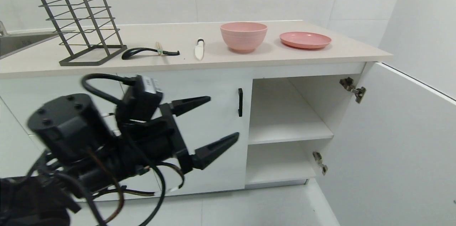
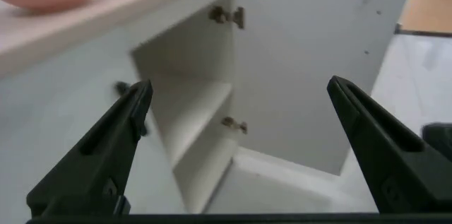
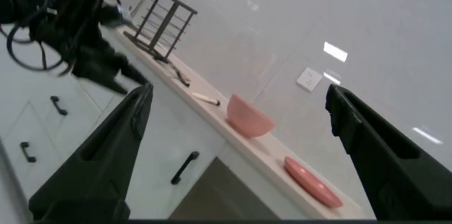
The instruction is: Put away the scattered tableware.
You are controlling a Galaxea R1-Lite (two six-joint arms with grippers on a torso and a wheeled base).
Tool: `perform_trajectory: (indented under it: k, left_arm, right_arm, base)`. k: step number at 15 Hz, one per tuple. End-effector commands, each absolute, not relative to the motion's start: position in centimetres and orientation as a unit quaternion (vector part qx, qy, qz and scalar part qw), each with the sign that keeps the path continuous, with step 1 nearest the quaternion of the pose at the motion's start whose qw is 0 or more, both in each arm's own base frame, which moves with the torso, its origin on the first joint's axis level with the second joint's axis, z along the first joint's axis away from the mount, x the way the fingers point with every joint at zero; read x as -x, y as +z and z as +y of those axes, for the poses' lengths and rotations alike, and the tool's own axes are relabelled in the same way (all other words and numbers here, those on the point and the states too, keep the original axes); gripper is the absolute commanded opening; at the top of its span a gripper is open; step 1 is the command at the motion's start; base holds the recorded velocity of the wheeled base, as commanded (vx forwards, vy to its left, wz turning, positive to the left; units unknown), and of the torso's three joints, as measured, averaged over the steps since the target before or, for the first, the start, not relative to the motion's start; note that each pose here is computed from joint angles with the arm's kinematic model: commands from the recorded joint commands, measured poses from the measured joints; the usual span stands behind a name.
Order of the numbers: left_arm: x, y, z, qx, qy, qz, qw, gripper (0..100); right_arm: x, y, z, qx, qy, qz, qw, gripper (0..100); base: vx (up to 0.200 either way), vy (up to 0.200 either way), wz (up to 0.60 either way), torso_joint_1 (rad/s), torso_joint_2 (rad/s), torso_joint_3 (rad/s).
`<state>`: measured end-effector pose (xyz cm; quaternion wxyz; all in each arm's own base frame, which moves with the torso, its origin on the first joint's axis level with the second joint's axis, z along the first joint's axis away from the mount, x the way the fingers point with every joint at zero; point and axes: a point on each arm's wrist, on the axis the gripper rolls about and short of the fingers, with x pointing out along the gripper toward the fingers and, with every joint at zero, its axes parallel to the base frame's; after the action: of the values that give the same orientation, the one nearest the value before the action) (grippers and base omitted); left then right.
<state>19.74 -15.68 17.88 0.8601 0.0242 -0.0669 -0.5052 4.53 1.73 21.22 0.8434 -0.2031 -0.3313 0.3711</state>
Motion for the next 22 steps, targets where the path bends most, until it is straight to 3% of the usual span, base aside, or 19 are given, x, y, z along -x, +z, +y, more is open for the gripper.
perform_trajectory:
  k: [1, 3, 6, 9, 11, 14, 17, 20, 22]
  left_arm:
    - [-16.6, 21.5, -10.5, -0.026, -0.447, -0.150, 0.881, 100]
    - [-14.4, 21.6, -8.9, -0.027, -0.436, -0.164, 0.885, 100]
    - [-11.5, 20.1, -5.9, -0.033, -0.384, -0.155, 0.910, 100]
    - [-8.6, 19.5, -3.5, -0.043, -0.329, -0.177, 0.927, 100]
    - [-5.5, 17.5, -2.1, -0.049, -0.296, -0.171, 0.938, 100]
    - [-1.9, 16.1, -1.1, -0.053, -0.254, -0.167, 0.951, 100]
    - [1.5, 12.8, -0.8, -0.051, -0.233, -0.134, 0.962, 100]
    - [1.9, 10.6, -0.6, -0.046, -0.213, -0.103, 0.971, 100]
    - [1.9, 8.6, -0.5, -0.043, -0.116, -0.022, 0.992, 100]
  right_arm:
    - [-2.0, 20.2, 1.7, 0.203, 0.372, -0.331, 0.843, 100]
    - [0.3, 18.8, 1.7, 0.200, 0.373, -0.324, 0.846, 100]
    - [2.9, 15.5, 1.8, 0.185, 0.357, -0.270, 0.875, 100]
    - [3.2, 12.8, 1.9, 0.184, 0.357, -0.239, 0.884, 100]
    - [2.8, 12.0, 1.8, 0.162, 0.358, -0.197, 0.898, 100]
    - [2.1, 10.4, 1.5, 0.119, 0.275, -0.113, 0.947, 100]
    - [1.8, 9.0, 1.2, 0.099, 0.219, -0.042, 0.970, 100]
    - [1.7, 8.3, 1.0, 0.087, 0.165, 0.000, 0.982, 100]
    - [1.7, 8.3, 0.9, 0.082, 0.143, 0.004, 0.986, 100]
  base:
    - [0.000, 0.000, 0.00, 0.000, 0.00, 0.000]
    - [0.000, 0.000, 0.00, 0.000, 0.00, 0.000]
    - [0.000, 0.000, 0.00, 0.000, 0.00, 0.000]
    - [0.000, 0.000, 0.00, 0.000, 0.00, 0.000]
    - [0.000, 0.000, 0.00, 0.000, 0.00, 0.000]
    - [0.000, 0.000, 0.00, 0.000, 0.00, 0.000]
    - [0.000, 0.000, 0.00, 0.000, 0.00, 0.000]
    - [0.000, 0.000, 0.00, 0.000, 0.00, 0.000]
    - [0.000, 0.000, 0.00, 0.000, 0.00, 0.000]
